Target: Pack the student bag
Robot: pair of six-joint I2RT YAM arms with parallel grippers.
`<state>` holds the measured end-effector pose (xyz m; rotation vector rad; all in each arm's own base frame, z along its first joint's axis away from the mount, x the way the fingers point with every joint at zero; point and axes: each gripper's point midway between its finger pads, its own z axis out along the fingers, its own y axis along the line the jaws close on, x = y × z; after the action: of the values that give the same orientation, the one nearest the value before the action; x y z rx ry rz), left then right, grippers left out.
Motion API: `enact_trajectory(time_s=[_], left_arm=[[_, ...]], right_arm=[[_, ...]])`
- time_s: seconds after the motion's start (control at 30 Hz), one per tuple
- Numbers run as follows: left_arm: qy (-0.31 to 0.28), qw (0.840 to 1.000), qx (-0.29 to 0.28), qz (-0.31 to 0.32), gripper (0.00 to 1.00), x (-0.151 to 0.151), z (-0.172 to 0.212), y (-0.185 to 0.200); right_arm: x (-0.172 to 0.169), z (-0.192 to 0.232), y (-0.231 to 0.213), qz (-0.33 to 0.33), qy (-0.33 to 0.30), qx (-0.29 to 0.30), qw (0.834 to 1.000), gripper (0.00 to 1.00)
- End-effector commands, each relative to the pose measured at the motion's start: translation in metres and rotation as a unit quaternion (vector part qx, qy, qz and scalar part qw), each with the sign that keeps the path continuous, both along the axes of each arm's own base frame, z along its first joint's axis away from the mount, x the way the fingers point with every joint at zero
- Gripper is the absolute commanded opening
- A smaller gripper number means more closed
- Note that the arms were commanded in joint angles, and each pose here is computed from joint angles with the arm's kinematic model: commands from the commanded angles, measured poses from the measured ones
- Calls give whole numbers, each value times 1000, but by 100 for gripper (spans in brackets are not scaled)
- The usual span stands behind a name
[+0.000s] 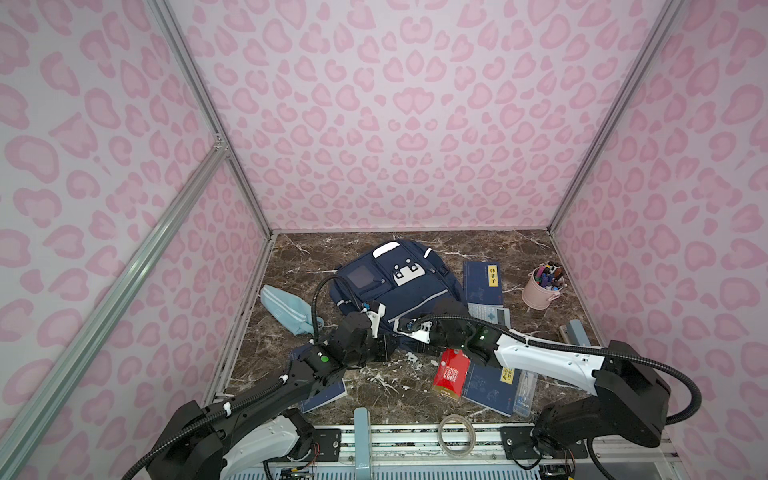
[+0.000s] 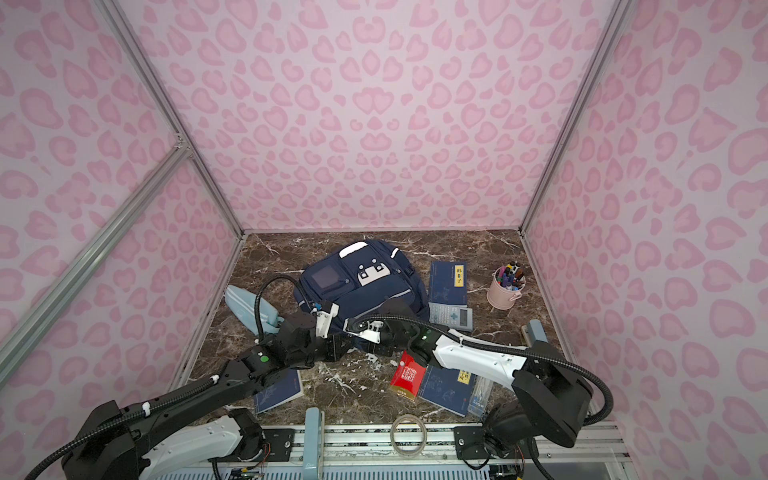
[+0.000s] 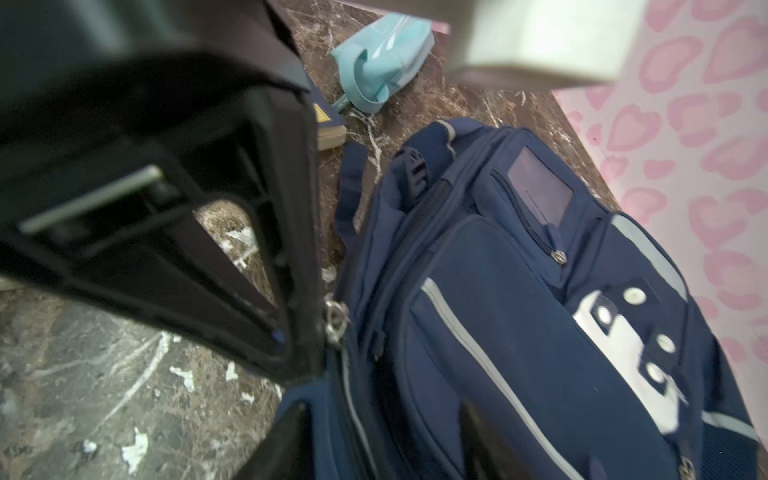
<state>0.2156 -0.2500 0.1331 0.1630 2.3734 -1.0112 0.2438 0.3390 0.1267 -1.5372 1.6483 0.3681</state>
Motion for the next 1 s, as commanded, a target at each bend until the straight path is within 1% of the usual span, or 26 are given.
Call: enact_trajectory(time_s=[0.0, 0.03, 0.07, 0.17, 0.3, 0.4, 0.5, 0.57, 0.67, 0.73, 0.83, 0.87, 0.9, 0.93, 0.97], left_arm=[[-32, 999, -21, 2, 4, 5, 17, -2], [-35, 999, -11, 9, 4, 7, 16, 2], [-36, 999, 1, 16, 4, 9, 12, 6], [-24, 999, 17, 36, 4, 20, -3, 21], [-24, 991, 76, 106, 4, 48, -21, 62], [-25, 985, 83, 147, 4, 69, -23, 90], [-36, 972, 123, 195, 4, 88, -19, 119], [-42, 962, 150, 222, 4, 96, -18, 134], [-45, 960, 153, 229, 4, 105, -15, 138], [-44, 965, 141, 216, 4, 109, -14, 130], [-36, 971, 124, 203, 4, 111, -18, 121], [-36, 972, 118, 201, 4, 112, -18, 119], [-34, 973, 111, 198, 4, 112, -18, 116], [-34, 975, 104, 196, 3, 112, -17, 114], [-34, 975, 100, 195, 3, 112, -16, 113]], right_arm=[[0, -14, -8, -1, 1, -37, 999, 15], [-3, -15, -10, 6, -1, -39, 999, 5], [-5, -14, -12, 12, -4, -40, 999, 0], [-8, -10, -18, 18, -13, -36, 999, 0], [-11, -10, -24, 36, -11, -41, 998, 0], [-11, -12, -28, 41, -8, -49, 998, 0], [-8, -9, -34, 38, 6, -44, 998, 0], [-6, -8, -40, 34, 5, -49, 998, 0], [0, -5, -46, 24, -4, -49, 999, 0], [3, -4, -43, 26, -4, -43, 999, 0], [5, -4, -27, 26, -7, -37, 999, 0], [6, -6, -22, 24, -8, -36, 999, 4], [7, -7, -15, 23, -11, -35, 999, 11], [9, -10, -10, 24, -14, -36, 999, 14], [12, -13, -7, 20, -18, -39, 999, 14]])
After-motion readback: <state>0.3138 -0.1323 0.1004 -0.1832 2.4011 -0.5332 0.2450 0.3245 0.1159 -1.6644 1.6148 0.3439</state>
